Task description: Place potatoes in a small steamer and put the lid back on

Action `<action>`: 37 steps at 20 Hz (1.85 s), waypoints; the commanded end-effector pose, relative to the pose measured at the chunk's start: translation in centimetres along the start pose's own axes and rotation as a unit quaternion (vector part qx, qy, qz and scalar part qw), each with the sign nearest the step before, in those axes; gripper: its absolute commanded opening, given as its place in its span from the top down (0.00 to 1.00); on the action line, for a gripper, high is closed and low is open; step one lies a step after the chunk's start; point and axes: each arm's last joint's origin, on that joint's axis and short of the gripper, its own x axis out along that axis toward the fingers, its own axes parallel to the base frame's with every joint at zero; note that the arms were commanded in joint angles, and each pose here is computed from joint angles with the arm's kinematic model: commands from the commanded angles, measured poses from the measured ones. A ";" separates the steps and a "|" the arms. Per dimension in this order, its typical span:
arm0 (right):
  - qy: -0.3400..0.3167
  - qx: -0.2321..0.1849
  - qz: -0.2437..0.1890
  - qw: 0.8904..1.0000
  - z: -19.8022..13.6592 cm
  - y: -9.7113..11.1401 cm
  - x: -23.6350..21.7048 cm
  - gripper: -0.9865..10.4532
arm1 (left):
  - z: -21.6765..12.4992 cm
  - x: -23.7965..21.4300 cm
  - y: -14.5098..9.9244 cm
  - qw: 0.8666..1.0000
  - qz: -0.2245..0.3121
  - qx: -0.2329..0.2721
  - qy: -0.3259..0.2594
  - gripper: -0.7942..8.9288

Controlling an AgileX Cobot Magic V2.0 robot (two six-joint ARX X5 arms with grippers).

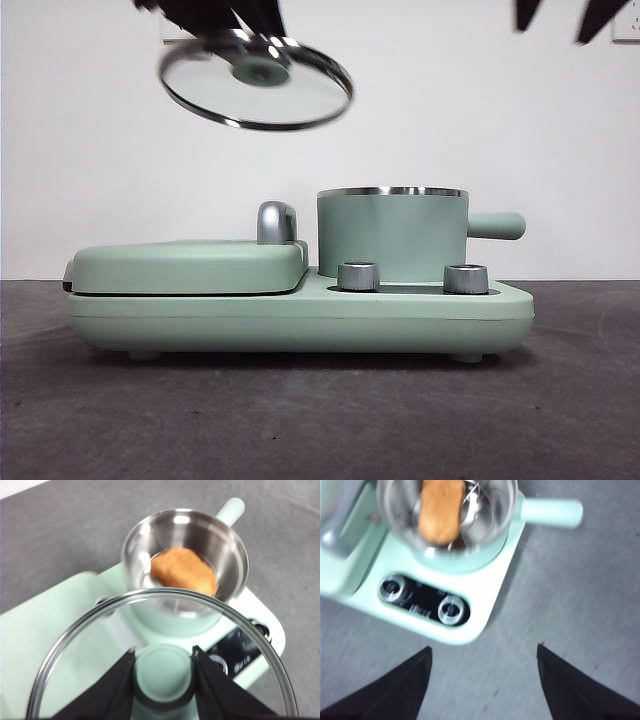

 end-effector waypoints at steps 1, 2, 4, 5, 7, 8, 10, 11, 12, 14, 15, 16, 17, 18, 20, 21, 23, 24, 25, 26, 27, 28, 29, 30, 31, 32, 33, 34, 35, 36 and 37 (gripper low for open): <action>-0.024 -0.012 0.031 0.999 -3.5 0.1 -1.2 0.62 | 1.0 1.5 -0.9 1.000 -0.012 0.009 -0.022 0.89; -0.045 -0.010 0.048 0.998 -5.3 0.1 -1.7 0.62 | 1.1 2.5 -1.1 0.999 -0.015 0.012 -0.025 0.89; -0.088 0.004 0.068 0.994 -8.4 0.1 -2.5 0.62 | 1.3 4.1 -1.7 0.999 -0.021 0.026 -0.040 0.89; -0.103 0.008 0.077 0.992 -9.7 0.1 -2.8 0.62 | 1.5 4.8 -1.9 0.998 -0.023 0.028 -0.050 0.89; -0.120 0.011 0.091 0.989 -12.0 0.1 -3.1 0.62 | 1.8 6.0 -2.2 0.997 -0.026 0.031 -0.073 0.89; -0.125 0.017 0.096 0.987 -13.0 0.0 -3.2 0.62 | 2.0 6.6 -2.3 0.995 -0.027 0.031 -0.086 0.89; -0.133 0.040 0.106 0.985 -14.7 -0.2 -3.2 0.62 | 2.3 7.6 -2.6 0.994 -0.026 0.032 -0.100 0.90; -0.136 0.047 0.109 0.984 -15.4 -0.3 -3.2 0.62 | 2.5 8.1 -2.7 0.994 -0.020 0.033 -0.102 0.90; -0.138 0.051 0.111 0.983 -15.9 -0.4 -3.1 0.62 | 2.8 8.5 -2.8 0.994 -0.016 0.034 -0.102 0.90; -0.140 0.057 0.112 0.982 -16.7 -0.6 -2.9 0.62 | 3.8 9.2 -2.9 0.994 -0.017 0.033 -0.106 0.90; -0.139 0.058 0.113 0.982 -16.9 -0.6 -2.7 0.62 | 4.4 9.7 -3.2 0.994 -0.019 0.034 -0.103 0.90; -0.137 0.058 0.112 0.982 -17.0 -0.6 -2.6 0.62 | 5.1 10.1 -3.3 0.994 -0.020 0.036 -0.101 0.90; -0.136 0.059 0.112 0.983 -17.1 -0.6 -2.5 0.62 | 5.6 10.6 -3.5 0.994 -0.020 0.038 -0.097 0.89; -0.135 0.059 0.112 0.983 -17.1 -0.6 -2.5 0.62 | 6.2 11.1 -3.7 0.995 -0.021 0.041 -0.092 0.90; -0.136 0.059 0.113 0.983 -17.1 -0.6 -2.5 0.62 | 6.8 12.4 -3.9 0.995 -0.022 0.046 -0.084 0.90; -0.135 0.059 0.112 0.983 -17.1 -0.6 -2.5 0.62 | 7.0 13.0 -3.9 0.995 -0.022 0.047 -0.083 0.90; -0.136 0.059 0.112 0.983 -17.1 -0.6 -2.5 0.62 | 6.9 13.9 -4.0 0.996 -0.022 0.047 -0.078 0.90; -0.135 0.059 0.112 0.983 -17.1 -0.6 -2.5 0.62 | 6.8 14.2 -4.0 0.996 -0.022 0.047 -0.075 0.90; -0.136 0.059 0.112 0.983 -17.1 -0.6 -2.5 0.62 | 6.7 14.3 -4.0 0.996 -0.022 0.047 -0.070 0.90; -0.136 0.059 0.111 0.983 -17.1 -0.6 -2.5 0.62 | 6.6 14.3 -3.9 0.997 -0.020 0.047 -0.064 0.90; -0.136 0.059 0.110 0.983 -17.1 -0.6 -2.5 0.62 | 6.5 14.3 -3.9 0.997 -0.013 0.047 -0.060 0.90; -0.138 0.060 0.107 0.983 -17.0 -0.6 -2.5 0.62 | 6.4 14.3 -3.8 0.997 -0.005 0.046 -0.056 0.90; -0.139 0.060 0.107 0.983 -17.0 -0.6 -2.5 0.62 | 6.3 14.3 -3.8 0.998 -0.004 0.046 -0.051 0.90; -0.141 0.060 0.108 0.982 -17.0 -0.6 -2.5 0.62 | 6.2 14.3 -3.8 0.998 -0.004 0.046 -0.042 0.90; -0.143 0.060 0.108 0.982 -16.9 -0.6 -2.5 0.62 | 6.0 14.4 -3.7 0.998 -0.003 0.046 -0.036 0.90; -0.144 0.060 0.108 0.982 -16.9 -0.6 -2.5 0.62 | 6.0 14.4 -3.7 0.998 -0.003 0.046 -0.033 0.90; -0.144 0.060 0.109 0.982 -16.9 -0.6 -2.5 0.62 | 6.0 14.4 -3.7 0.998 -0.003 0.046 -0.033 0.90; -0.144 0.060 0.109 0.982 -16.9 -0.6 -2.5 0.62 | 6.0 14.4 -3.7 0.998 -0.003 0.046 -0.035 0.90; -0.144 0.063 0.109 0.982 -16.9 -0.6 -2.5 0.62 | 6.0 14.4 -3.7 0.998 -0.003 0.046 -0.037 0.90; -0.144 0.064 0.109 0.981 -16.9 -0.6 -2.5 0.62 | 6.0 14.4 -3.7 0.998 -0.003 0.046 -0.038 0.90; -0.143 0.065 0.109 0.981 -16.9 -0.6 -2.5 0.62 | 6.0 14.4 -3.7 0.998 -0.003 0.046 -0.037 0.90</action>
